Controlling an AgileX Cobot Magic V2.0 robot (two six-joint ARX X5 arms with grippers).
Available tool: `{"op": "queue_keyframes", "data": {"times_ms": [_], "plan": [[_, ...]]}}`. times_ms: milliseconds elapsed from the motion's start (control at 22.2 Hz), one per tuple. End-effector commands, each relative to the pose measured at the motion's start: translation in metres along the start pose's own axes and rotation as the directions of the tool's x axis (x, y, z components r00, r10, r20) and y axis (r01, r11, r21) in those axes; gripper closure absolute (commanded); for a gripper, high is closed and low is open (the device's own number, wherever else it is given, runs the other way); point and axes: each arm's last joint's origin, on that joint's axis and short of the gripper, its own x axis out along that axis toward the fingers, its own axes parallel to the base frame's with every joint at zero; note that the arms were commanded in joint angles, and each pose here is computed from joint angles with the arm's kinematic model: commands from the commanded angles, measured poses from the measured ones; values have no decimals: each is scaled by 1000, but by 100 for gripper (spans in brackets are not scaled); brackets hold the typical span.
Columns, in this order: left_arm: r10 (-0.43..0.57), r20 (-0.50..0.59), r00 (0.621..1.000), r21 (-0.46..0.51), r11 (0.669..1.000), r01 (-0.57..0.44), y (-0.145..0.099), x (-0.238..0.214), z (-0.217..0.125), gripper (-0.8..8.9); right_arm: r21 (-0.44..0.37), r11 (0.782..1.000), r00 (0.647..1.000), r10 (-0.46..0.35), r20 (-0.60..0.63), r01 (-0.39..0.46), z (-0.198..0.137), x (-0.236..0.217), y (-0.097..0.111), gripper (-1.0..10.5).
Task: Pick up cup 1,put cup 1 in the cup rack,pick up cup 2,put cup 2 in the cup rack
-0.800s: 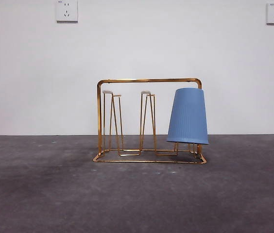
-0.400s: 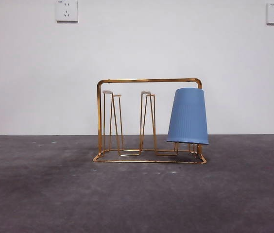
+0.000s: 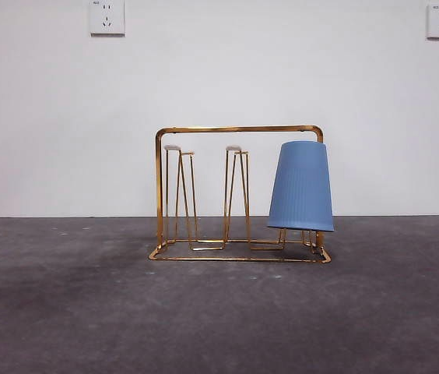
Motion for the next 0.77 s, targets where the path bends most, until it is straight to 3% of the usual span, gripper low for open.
{"op": "queue_keyframes", "data": {"times_ms": [45, 180, 361, 767], "plan": [[-4, 3, 1000, 16, 1000, 4, -1, 1, 0, 825, 1, 1000, 1000, -15, -5, 15, -2, 0, -1, 944], [2, 1, 1000, 16, 1000, -2, -1, 0, 0, 822, 6, 1000, 1000, -18, -17, 19, -3, 0, -1, 925], [16, 5, 1000, 35, 999, -16, 2, -2, 5, 822, 8, 1000, 1000, -14, -20, 14, 0, -4, 1, 746], [105, -56, 993, 108, 989, -99, 7, -12, 30, 822, -17, 996, 990, -87, -113, 86, 7, -35, 13, 748]]}}
